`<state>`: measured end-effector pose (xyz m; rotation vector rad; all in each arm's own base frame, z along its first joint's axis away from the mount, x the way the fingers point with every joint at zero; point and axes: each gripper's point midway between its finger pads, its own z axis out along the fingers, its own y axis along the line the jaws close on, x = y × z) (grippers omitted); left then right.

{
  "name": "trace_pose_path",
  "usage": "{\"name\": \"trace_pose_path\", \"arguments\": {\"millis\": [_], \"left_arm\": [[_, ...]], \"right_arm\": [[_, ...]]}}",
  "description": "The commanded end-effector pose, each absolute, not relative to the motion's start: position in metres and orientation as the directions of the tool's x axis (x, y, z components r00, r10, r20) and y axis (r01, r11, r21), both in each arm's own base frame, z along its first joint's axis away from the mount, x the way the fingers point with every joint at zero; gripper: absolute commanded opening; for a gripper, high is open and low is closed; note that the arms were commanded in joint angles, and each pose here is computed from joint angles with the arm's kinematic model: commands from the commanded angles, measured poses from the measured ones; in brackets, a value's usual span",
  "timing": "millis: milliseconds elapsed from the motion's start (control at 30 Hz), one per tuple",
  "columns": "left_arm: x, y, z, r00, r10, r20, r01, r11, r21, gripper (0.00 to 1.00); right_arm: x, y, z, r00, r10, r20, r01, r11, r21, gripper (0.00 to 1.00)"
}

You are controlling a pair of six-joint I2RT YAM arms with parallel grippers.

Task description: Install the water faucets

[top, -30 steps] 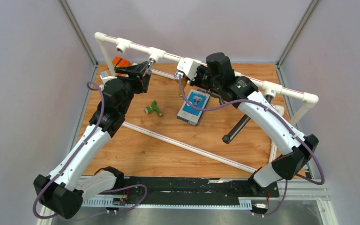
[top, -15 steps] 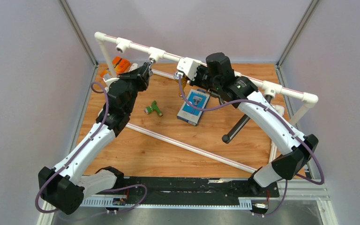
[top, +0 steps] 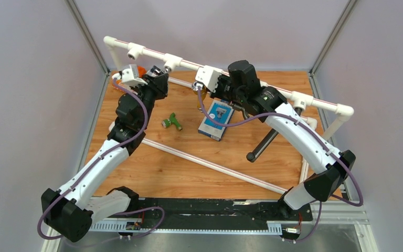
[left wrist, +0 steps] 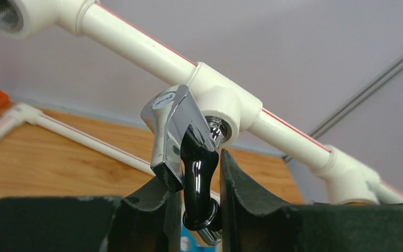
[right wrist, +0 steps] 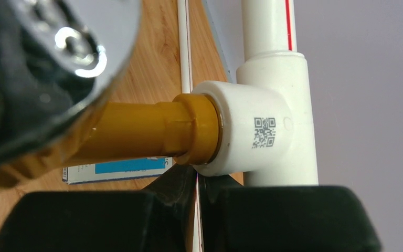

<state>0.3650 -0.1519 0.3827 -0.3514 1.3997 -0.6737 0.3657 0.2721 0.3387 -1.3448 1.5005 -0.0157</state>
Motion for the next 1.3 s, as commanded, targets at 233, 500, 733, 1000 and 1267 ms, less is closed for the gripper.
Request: {"name": "trace_pose_path", "arguments": {"millis": [233,500,733,1000,1267], "left_arm": [[0.362,-0.150,0.363,0.304,0.442,-0.844,0.319,0.787,0.527,0.00],[0.360,-0.170,0.354,0.390,0.617,-0.683,0.408,0.550,0.729,0.00],[0.368,-0.176,0.342,0.409,0.683,-0.605,0.428,0.442,0.788,0.00],[0.360,-0.160,0.396,0.376,0.514,-0.771,0.351,0.690,0.632,0.27],[0.321,-0.139,0.426,0.326,0.316,-0.891,0.357,0.832,0.425,0.70]], "right_arm": [[0.364,0.268,0.279,0.094,-0.784,-0.613,-0.790,0.316,-0.525,0.07],[0.376,0.265,0.277,0.071,-0.784,-0.617,-0.786,0.336,-0.518,0.02],[0.390,0.260,0.275,0.053,-0.780,-0.624,-0.779,0.358,-0.514,0.00],[0.393,0.251,0.295,0.054,-0.771,-0.635,-0.744,0.393,-0.540,0.62],[0.380,0.237,0.352,0.106,-0.716,-0.690,-0.669,0.462,-0.582,1.00]]}}
